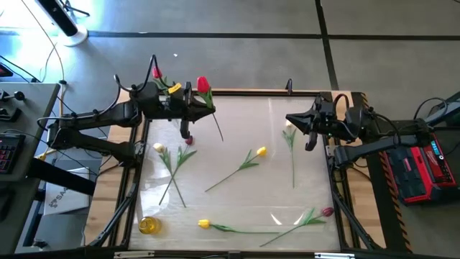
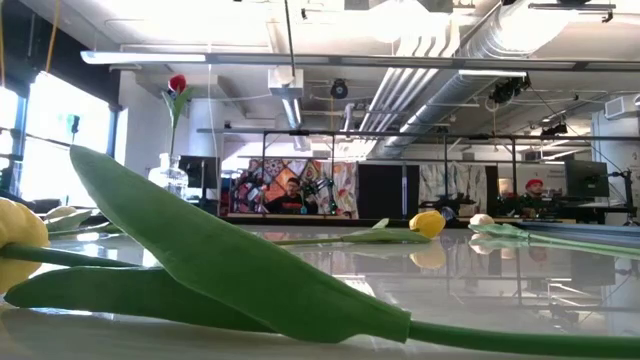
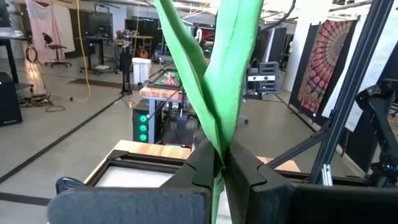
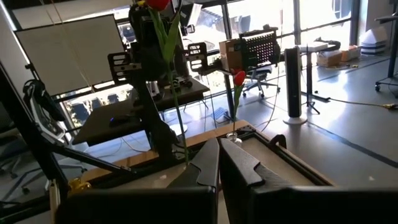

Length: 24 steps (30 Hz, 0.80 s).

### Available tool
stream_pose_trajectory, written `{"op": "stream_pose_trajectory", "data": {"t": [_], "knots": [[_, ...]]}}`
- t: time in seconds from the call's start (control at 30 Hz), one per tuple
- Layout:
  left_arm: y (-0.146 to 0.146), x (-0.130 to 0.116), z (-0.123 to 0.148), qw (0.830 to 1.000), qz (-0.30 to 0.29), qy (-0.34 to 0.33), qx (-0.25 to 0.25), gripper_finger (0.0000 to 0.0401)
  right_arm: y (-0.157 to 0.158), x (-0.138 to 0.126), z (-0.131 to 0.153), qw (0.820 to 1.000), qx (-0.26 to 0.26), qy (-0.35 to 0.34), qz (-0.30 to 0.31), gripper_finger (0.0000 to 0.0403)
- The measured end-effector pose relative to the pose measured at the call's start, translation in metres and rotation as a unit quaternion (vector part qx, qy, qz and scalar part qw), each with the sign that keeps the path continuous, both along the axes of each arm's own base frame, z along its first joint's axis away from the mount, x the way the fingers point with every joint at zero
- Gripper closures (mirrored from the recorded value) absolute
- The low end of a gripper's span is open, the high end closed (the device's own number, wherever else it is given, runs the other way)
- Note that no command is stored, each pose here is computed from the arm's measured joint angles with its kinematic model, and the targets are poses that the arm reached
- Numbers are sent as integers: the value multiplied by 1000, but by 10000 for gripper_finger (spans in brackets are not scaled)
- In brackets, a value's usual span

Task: Sort flowers into vase by color
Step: Put the red flower into the transparent vase

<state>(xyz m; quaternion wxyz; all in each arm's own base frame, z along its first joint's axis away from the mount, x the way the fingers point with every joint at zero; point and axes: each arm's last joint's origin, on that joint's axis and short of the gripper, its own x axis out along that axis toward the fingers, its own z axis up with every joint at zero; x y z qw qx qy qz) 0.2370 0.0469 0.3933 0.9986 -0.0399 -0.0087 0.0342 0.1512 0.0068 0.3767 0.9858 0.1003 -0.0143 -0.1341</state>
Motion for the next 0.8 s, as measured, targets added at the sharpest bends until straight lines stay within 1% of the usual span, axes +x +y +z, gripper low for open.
{"op": "stream_pose_trajectory", "data": {"t": [0.2, 0.33, 0.47, 0.53, 0.57, 0.63, 0.73, 0.8], "knots": [[-2, -8, 3, 1000, 2, 5, 9, 396, 0, 0, 0, 1000, 0, 1, 1, 402], [-2, -21, 4, 999, 34, 25, 24, 396, 0, 0, 0, 1000, 0, 1, 1, 402], [-3, -33, 7, 997, 41, 35, 49, 396, 0, 0, 0, 1000, 0, 1, 1, 402], [-2, -38, 7, 997, 47, 40, 53, 396, 0, 0, 0, 1000, 0, 1, 1, 402], [-1, -41, 8, 996, 58, 40, 53, 396, 0, 0, 0, 1000, 0, 1, 1, 402], [1, -46, 9, 992, 109, 42, 46, 396, 0, 0, 0, 1000, 0, 1, 1, 402], [4, -53, 10, 977, 204, 45, 38, 396, 0, 0, 0, 1000, 0, 1, 1, 402], [6, -57, 10, 966, 250, 50, 39, 396, 0, 0, 0, 1000, 0, 1, 1, 402]]}}
